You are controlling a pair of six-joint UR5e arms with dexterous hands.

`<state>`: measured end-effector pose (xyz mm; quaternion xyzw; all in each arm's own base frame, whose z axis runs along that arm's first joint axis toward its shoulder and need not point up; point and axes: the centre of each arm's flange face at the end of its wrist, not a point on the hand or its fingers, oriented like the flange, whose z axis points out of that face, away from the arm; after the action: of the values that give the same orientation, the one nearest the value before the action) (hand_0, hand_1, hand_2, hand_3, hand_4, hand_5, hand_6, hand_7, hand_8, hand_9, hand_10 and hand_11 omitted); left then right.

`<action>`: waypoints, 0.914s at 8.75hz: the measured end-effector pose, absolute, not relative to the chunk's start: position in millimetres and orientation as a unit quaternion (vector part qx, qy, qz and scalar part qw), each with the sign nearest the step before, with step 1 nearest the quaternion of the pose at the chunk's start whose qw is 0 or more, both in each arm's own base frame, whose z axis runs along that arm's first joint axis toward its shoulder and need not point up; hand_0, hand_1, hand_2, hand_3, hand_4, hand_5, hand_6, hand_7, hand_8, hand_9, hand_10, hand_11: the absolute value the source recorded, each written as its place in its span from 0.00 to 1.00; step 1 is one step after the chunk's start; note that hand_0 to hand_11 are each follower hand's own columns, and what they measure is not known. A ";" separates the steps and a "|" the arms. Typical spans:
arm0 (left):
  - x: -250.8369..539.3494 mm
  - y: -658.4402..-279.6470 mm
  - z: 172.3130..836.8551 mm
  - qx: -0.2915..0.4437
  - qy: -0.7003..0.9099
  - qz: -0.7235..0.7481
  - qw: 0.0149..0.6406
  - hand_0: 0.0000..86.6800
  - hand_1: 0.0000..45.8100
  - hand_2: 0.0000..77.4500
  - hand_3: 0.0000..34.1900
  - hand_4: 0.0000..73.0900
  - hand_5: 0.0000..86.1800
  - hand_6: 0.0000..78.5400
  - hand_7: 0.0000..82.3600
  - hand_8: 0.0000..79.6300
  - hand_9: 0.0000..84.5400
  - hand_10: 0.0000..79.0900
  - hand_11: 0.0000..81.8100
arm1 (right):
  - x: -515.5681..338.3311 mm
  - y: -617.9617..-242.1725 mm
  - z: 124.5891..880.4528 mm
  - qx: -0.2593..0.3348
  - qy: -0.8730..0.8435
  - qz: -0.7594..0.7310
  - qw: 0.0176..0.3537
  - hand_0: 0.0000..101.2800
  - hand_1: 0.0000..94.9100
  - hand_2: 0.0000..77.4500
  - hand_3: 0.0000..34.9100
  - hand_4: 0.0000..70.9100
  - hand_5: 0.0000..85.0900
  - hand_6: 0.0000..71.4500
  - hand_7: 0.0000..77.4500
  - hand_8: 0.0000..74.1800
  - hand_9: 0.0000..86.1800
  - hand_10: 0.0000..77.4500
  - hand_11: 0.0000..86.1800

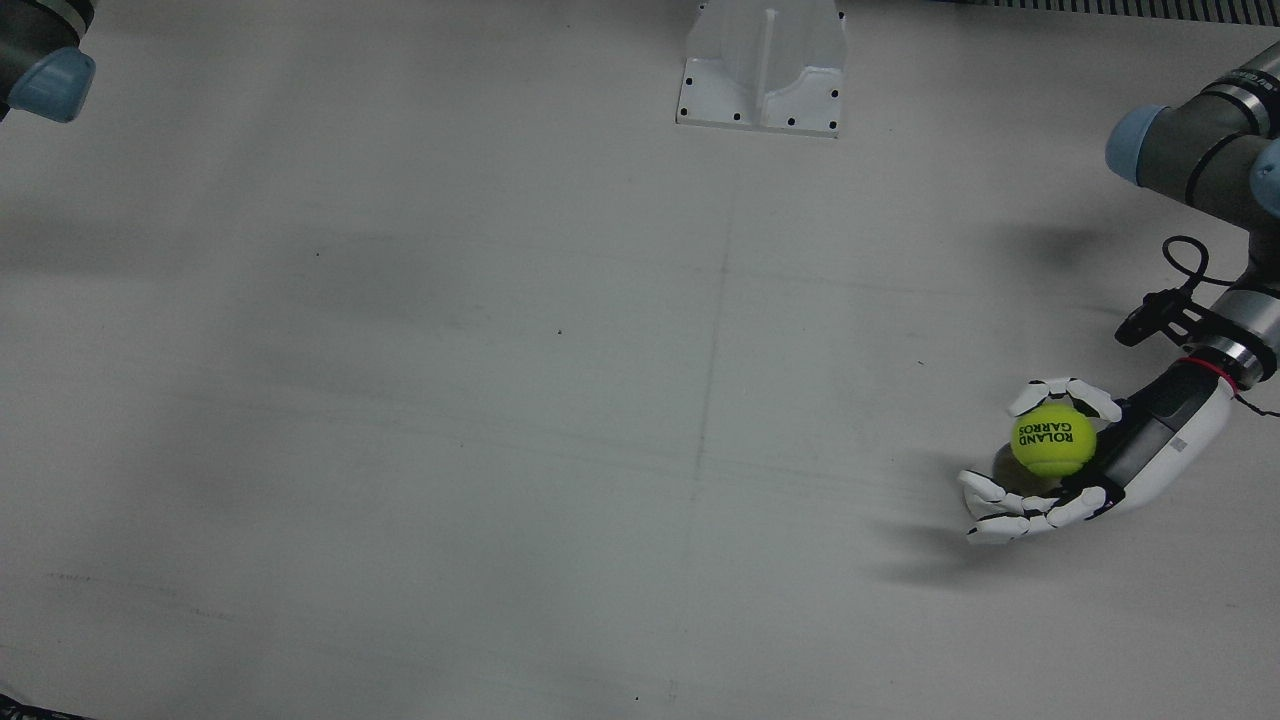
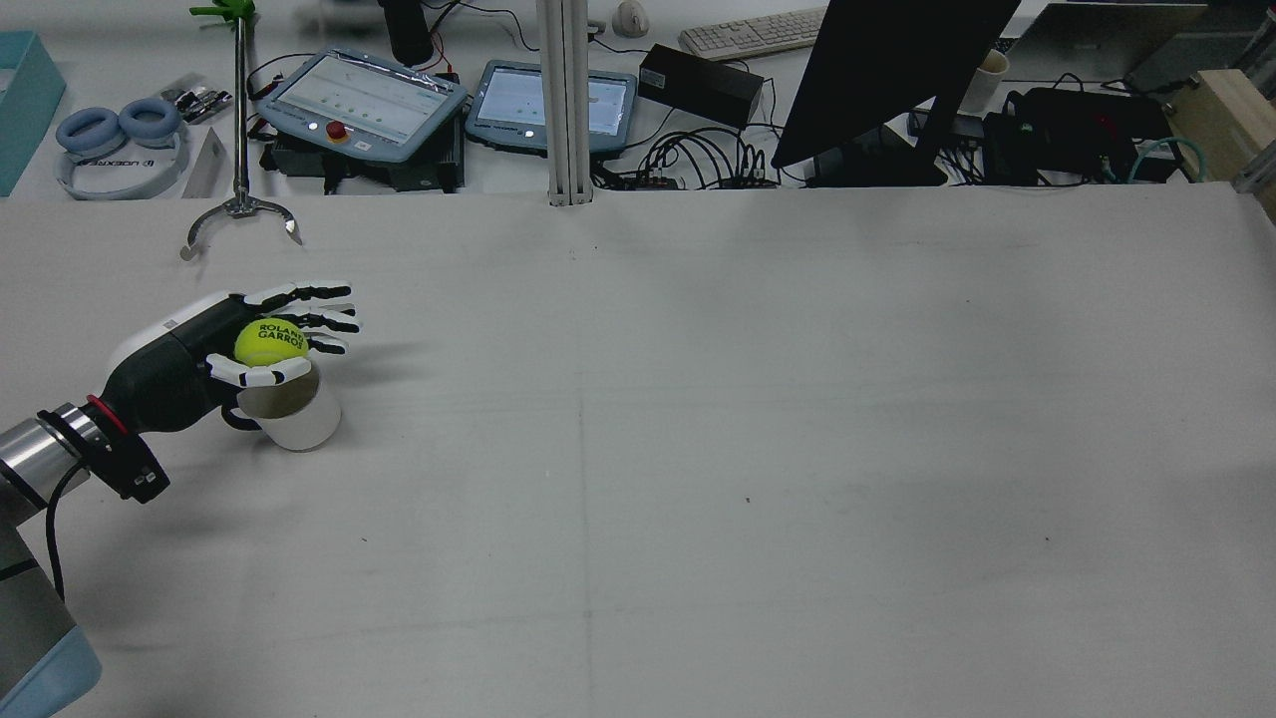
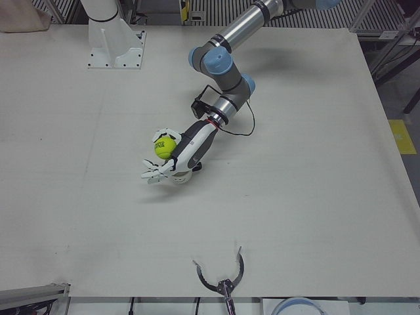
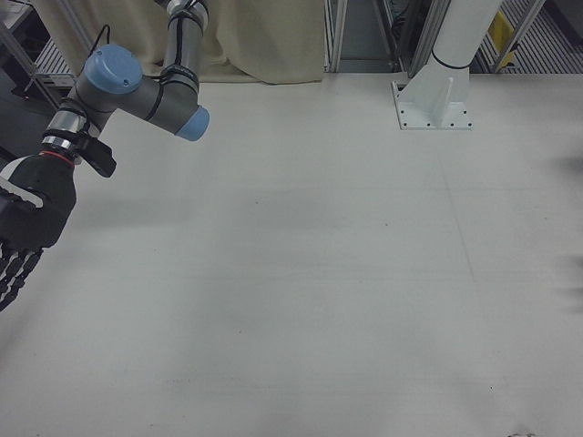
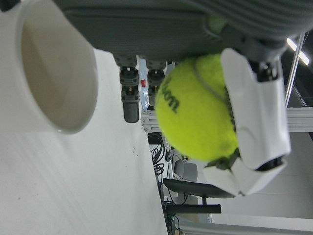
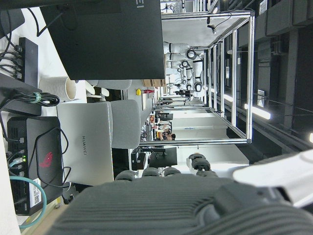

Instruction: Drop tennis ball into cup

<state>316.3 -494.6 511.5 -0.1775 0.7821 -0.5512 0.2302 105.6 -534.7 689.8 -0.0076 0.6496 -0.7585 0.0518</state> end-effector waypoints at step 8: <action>275.0 -516.1 518.4 -0.132 0.784 -0.563 0.224 0.59 0.36 0.60 0.00 0.21 0.17 0.57 0.21 0.17 0.16 0.22 0.35 | 105.6 -534.3 690.3 -0.008 0.649 -0.759 0.052 0.00 0.01 0.01 0.00 0.00 0.00 0.00 0.01 0.00 0.00 0.00 0.01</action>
<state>275.0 -516.1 518.4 -0.1320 0.7845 -0.5632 0.2236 105.6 -534.3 690.3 -0.0076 0.6493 -0.7587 0.0519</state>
